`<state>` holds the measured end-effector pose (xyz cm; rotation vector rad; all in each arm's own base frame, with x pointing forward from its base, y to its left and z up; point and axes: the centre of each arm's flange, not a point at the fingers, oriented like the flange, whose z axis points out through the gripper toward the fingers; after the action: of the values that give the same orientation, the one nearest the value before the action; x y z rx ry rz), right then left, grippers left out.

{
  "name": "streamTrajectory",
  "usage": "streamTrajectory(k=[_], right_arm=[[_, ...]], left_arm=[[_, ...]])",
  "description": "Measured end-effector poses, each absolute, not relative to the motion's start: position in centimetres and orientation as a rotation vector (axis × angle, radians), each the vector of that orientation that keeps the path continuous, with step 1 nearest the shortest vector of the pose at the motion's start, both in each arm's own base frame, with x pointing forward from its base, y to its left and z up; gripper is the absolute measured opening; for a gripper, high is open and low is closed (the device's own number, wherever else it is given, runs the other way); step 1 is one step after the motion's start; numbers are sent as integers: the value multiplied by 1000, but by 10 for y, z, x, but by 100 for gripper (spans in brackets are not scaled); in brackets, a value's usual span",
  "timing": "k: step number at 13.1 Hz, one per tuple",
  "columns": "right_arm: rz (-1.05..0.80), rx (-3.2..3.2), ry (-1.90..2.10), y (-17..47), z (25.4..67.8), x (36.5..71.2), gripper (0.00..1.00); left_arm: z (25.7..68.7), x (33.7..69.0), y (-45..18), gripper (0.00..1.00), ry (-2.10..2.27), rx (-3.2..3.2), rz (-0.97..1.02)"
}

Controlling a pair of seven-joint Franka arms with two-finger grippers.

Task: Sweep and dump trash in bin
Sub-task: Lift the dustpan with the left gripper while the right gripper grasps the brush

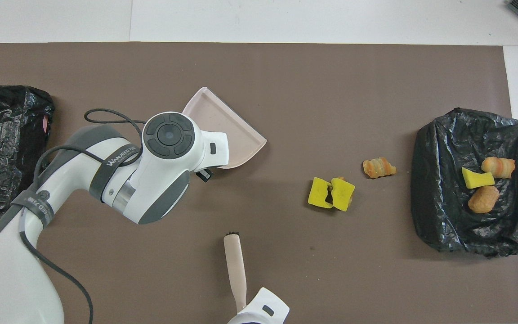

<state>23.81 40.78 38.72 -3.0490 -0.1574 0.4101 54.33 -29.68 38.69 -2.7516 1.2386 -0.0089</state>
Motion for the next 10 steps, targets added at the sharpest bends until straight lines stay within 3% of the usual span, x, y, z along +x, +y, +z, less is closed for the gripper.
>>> streamTrajectory(k=[5, 10], right_arm=[[418, -3134, -107, 335, 433, 278, 26], [329, -3289, 48, 257, 426, 341, 26]], left_arm=[[385, 541, -289, 32, 1599, -2550, 93], [388, 519, -312, 32, 1715, -2473, 147]])
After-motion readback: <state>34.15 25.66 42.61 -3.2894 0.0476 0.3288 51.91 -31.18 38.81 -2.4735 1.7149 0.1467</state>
